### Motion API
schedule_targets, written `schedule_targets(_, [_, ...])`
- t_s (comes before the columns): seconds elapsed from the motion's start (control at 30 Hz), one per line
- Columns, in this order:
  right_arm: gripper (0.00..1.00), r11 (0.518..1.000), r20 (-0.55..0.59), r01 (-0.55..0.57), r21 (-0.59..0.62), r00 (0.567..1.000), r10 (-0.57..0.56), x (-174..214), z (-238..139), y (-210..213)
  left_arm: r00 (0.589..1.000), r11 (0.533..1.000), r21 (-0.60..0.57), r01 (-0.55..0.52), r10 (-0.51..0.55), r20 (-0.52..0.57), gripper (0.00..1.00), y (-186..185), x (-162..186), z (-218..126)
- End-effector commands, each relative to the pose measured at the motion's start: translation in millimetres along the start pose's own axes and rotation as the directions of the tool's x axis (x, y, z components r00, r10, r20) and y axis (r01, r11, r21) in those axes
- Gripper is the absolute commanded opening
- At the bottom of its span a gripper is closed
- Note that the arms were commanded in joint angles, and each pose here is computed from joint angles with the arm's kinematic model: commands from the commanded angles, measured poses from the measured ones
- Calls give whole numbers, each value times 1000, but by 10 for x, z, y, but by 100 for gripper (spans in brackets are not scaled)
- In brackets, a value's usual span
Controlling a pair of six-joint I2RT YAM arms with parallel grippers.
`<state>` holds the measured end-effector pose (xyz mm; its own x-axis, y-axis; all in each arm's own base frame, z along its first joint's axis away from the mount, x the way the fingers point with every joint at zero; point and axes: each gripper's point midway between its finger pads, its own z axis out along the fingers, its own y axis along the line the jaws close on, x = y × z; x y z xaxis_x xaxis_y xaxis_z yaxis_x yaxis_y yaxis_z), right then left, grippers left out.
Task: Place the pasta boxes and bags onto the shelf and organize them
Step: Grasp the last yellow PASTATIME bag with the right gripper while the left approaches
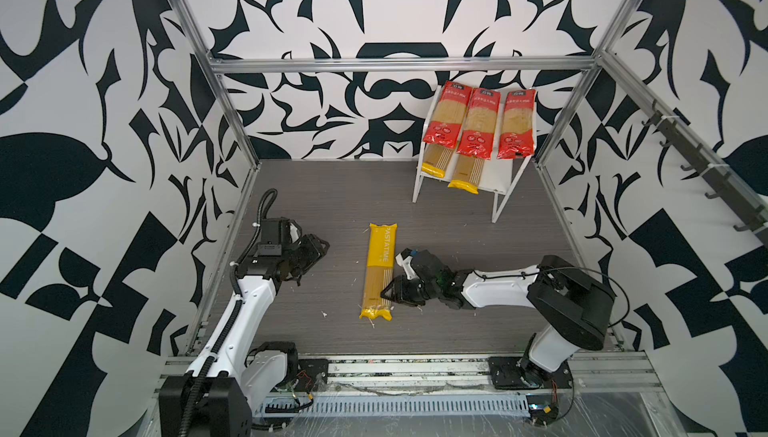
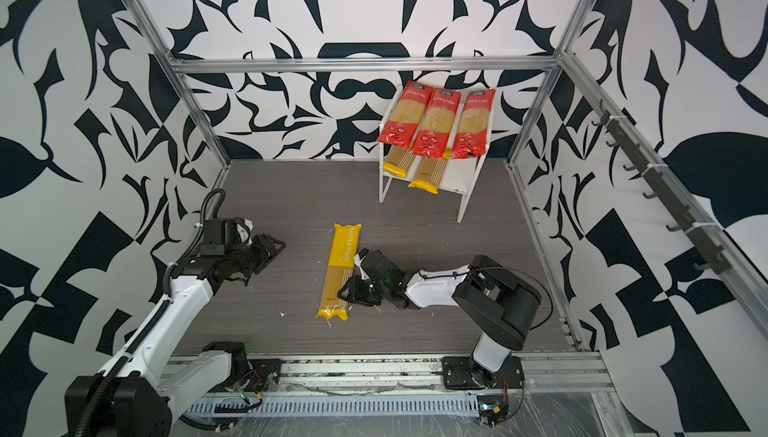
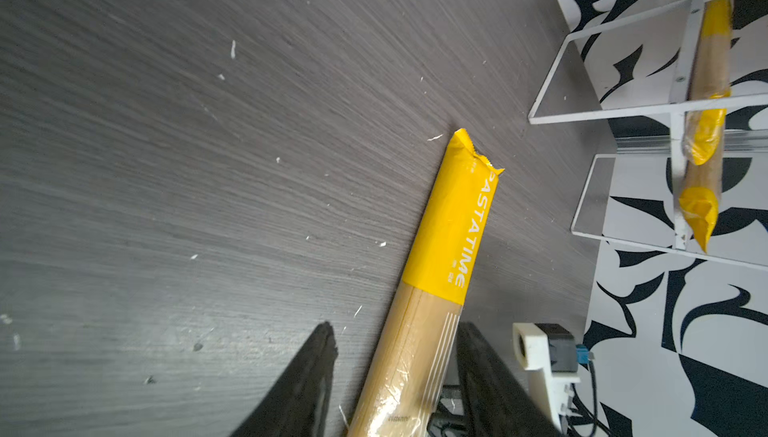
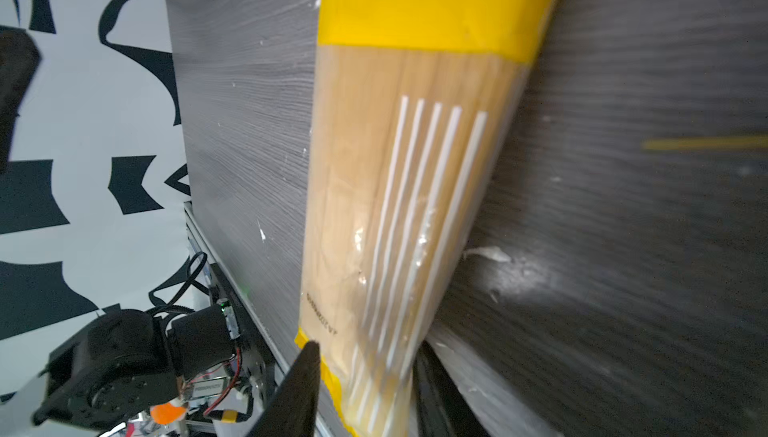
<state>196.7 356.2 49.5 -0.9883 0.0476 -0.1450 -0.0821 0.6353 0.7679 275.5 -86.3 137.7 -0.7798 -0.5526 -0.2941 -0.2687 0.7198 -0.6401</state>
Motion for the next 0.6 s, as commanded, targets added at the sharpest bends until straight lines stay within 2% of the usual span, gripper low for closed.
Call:
schedule_targets(0.0, [50,999,105,-43,-34,993,46,-356,-101,31,1000,999,26,-19,20,-9,52,-102,83,33])
schedule_targets(0.17, [54,991,232,-102,87,969,79,-657,-30,-184,997,999,29,-45,46,-54,52,-161,246,189])
schedule_targets(0.27, [54,987,281,-130,100,955,97,-791,56,-218,997,999,34,-35,37,-67,52,-154,284,239])
schedule_targets(0.37, [53,988,281,-124,90,955,95,-838,193,-158,997,998,38,-40,42,-60,52,-172,266,234])
schedule_targets(0.43, [48,990,272,-115,87,958,88,-841,278,-130,997,998,37,-47,49,-58,52,-171,261,234])
schedule_targets(0.57, [31,996,274,-87,22,958,78,-877,330,-22,996,997,55,-45,49,-70,52,-196,283,243])
